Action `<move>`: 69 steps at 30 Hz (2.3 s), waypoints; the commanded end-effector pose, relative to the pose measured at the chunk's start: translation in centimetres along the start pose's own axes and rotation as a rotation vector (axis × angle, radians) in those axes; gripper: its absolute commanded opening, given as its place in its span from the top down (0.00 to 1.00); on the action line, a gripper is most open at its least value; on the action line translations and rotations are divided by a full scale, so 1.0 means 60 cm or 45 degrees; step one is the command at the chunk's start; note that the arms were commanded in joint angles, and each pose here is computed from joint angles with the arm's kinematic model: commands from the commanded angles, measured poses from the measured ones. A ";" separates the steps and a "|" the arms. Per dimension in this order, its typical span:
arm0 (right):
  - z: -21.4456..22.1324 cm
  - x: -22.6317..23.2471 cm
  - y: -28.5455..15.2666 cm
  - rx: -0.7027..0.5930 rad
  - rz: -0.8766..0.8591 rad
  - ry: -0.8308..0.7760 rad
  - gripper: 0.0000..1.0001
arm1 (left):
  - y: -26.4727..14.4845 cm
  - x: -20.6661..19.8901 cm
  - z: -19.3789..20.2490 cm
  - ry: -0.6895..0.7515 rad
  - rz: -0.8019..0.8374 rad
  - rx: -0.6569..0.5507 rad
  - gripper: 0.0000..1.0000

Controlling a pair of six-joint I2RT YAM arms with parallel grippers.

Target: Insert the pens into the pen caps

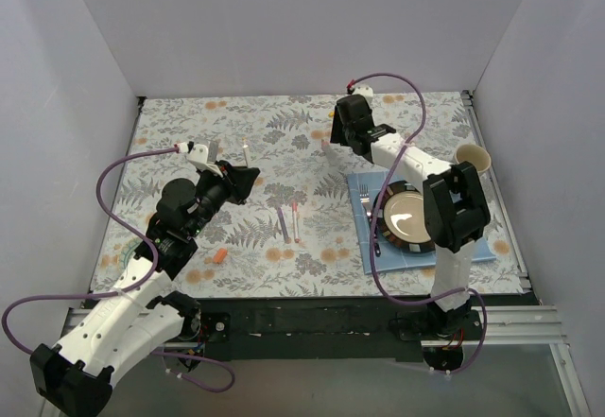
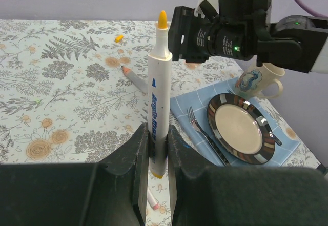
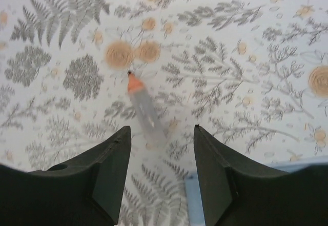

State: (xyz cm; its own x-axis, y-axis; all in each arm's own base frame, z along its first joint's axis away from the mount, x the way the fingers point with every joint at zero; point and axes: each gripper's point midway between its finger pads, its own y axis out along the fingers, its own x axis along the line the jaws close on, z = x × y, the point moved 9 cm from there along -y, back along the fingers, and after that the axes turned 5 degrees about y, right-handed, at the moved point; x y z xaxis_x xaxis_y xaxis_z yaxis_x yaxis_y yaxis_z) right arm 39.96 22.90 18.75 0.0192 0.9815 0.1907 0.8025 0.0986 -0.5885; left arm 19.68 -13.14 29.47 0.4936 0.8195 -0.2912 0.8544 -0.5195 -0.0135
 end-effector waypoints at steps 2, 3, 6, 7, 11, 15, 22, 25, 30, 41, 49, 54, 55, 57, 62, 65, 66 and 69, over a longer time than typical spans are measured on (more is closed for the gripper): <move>-0.045 -0.021 0.078 -0.201 -0.064 0.079 0.39 | -0.001 0.001 0.000 0.013 -0.012 -0.008 1.00; -0.063 -0.018 0.088 -0.291 -0.118 0.101 0.36 | -0.002 0.001 -0.001 0.013 -0.013 -0.012 1.00; -0.097 -0.021 0.130 -0.329 -0.255 0.163 0.32 | -0.002 0.003 0.001 0.018 -0.023 -0.013 1.00; -0.087 -0.030 0.161 -0.264 -0.328 0.168 0.30 | -0.002 0.004 0.001 0.016 -0.025 -0.012 1.00; -0.120 -0.025 0.215 -0.240 -0.505 0.299 0.30 | 0.001 0.009 0.004 0.020 -0.063 -0.013 1.00; -0.134 -0.029 0.263 -0.253 -0.545 0.331 0.30 | 0.010 0.011 0.010 0.020 -0.071 0.017 1.00; -0.111 -0.038 0.324 -0.442 -0.599 0.385 0.32 | 0.017 0.014 0.019 0.022 -0.081 0.047 1.00; -0.123 -0.028 0.345 -0.474 -0.626 0.419 0.32 | 0.020 0.017 0.022 0.024 -0.093 0.052 1.00; -0.132 -0.020 0.363 -0.526 -0.663 0.469 0.31 | 0.027 0.019 0.029 0.026 -0.101 0.072 1.00; -0.122 -0.019 0.360 -0.511 -0.691 0.473 0.31 | 0.033 0.020 0.035 0.021 -0.094 0.096 1.00; -0.168 -0.008 0.259 -0.491 -0.818 0.343 0.31 | 0.037 0.010 0.038 0.000 -0.017 0.123 1.00; -0.164 -0.021 0.143 -0.422 -0.850 0.246 0.31 | 0.038 -0.004 0.024 -0.071 0.043 0.106 1.00; -0.160 -0.024 0.126 -0.397 -0.851 0.235 0.32 | 0.038 -0.006 0.022 -0.085 0.054 0.108 1.00; -0.147 -0.031 0.079 -0.338 -0.878 0.196 0.32 | 0.037 -0.011 0.015 -0.130 0.056 0.111 1.00; -0.100 -0.039 -0.009 -0.120 -0.970 0.198 0.37 | 0.028 -0.019 0.011 -0.225 0.079 0.123 1.00; -0.059 -0.027 -0.079 -0.049 -1.200 0.169 0.41 | 0.023 -0.028 0.007 -0.281 0.126 0.109 1.00; -0.052 -0.015 -0.119 -0.031 -1.299 0.132 0.42 | 0.021 -0.034 0.005 -0.311 0.161 0.113 1.00; -0.006 -0.005 -0.185 -0.002 -1.448 0.076 0.41 | 0.023 -0.043 0.001 -0.363 0.220 0.120 1.00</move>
State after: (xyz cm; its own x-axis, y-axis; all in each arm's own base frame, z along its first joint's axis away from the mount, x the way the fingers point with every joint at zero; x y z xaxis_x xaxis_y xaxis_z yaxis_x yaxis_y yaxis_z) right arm 37.47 19.60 24.77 -0.5673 0.5162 0.6417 0.5977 0.7941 -0.1104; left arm 20.32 -15.46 27.79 0.4940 0.7189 -0.4891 0.7831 -0.6122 -0.1089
